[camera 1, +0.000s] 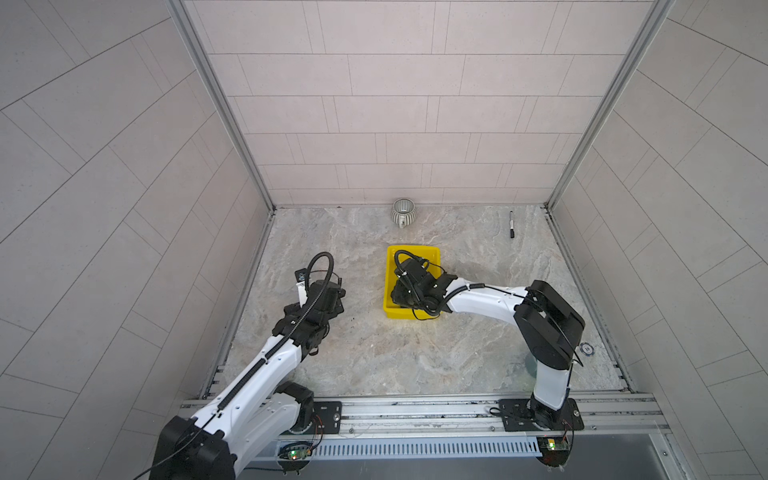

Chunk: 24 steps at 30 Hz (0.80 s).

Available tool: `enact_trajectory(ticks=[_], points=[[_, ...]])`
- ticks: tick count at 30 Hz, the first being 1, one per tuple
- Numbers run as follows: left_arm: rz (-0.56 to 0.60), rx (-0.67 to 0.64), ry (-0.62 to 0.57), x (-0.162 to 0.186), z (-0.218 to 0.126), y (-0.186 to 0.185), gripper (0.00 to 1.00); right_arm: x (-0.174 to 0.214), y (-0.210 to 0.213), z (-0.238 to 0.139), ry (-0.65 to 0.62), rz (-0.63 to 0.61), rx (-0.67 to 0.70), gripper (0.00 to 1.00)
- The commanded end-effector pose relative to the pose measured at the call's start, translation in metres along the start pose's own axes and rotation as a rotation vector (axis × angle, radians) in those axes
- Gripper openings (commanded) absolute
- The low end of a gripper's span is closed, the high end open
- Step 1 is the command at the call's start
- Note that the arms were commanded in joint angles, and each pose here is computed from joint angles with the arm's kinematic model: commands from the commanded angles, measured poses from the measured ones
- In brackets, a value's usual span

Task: Put the screwdriver in the bin
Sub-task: 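Lower the screwdriver into the yellow bin and open the right gripper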

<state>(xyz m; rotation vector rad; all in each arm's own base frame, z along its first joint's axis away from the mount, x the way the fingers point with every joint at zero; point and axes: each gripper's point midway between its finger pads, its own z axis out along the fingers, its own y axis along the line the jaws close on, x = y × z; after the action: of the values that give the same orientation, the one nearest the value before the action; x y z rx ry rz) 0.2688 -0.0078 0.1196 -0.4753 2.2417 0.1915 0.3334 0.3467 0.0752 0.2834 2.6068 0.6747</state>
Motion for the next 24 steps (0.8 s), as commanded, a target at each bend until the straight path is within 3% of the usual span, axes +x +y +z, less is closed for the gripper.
enact_trajectory(ticks=[1,7,12,18,24], points=[[0.009,-0.017,-0.005,0.001,0.001,0.005,1.0,-0.015,0.009,-0.022,-0.048,-0.007,-0.007,0.38],[0.011,-0.017,-0.002,0.002,0.001,0.004,1.0,-0.041,0.008,-0.073,-0.144,-0.098,0.009,0.38],[0.01,-0.015,0.0,0.002,0.001,0.004,1.0,-0.064,-0.006,-0.128,-0.251,-0.264,0.053,0.39],[0.015,-0.008,0.013,0.004,0.003,0.001,1.0,-0.07,-0.083,-0.185,-0.461,-0.461,0.274,0.51],[0.017,-0.013,0.016,0.005,0.003,0.002,1.0,-0.052,-0.143,-0.214,-0.555,-0.444,0.328,0.52]])
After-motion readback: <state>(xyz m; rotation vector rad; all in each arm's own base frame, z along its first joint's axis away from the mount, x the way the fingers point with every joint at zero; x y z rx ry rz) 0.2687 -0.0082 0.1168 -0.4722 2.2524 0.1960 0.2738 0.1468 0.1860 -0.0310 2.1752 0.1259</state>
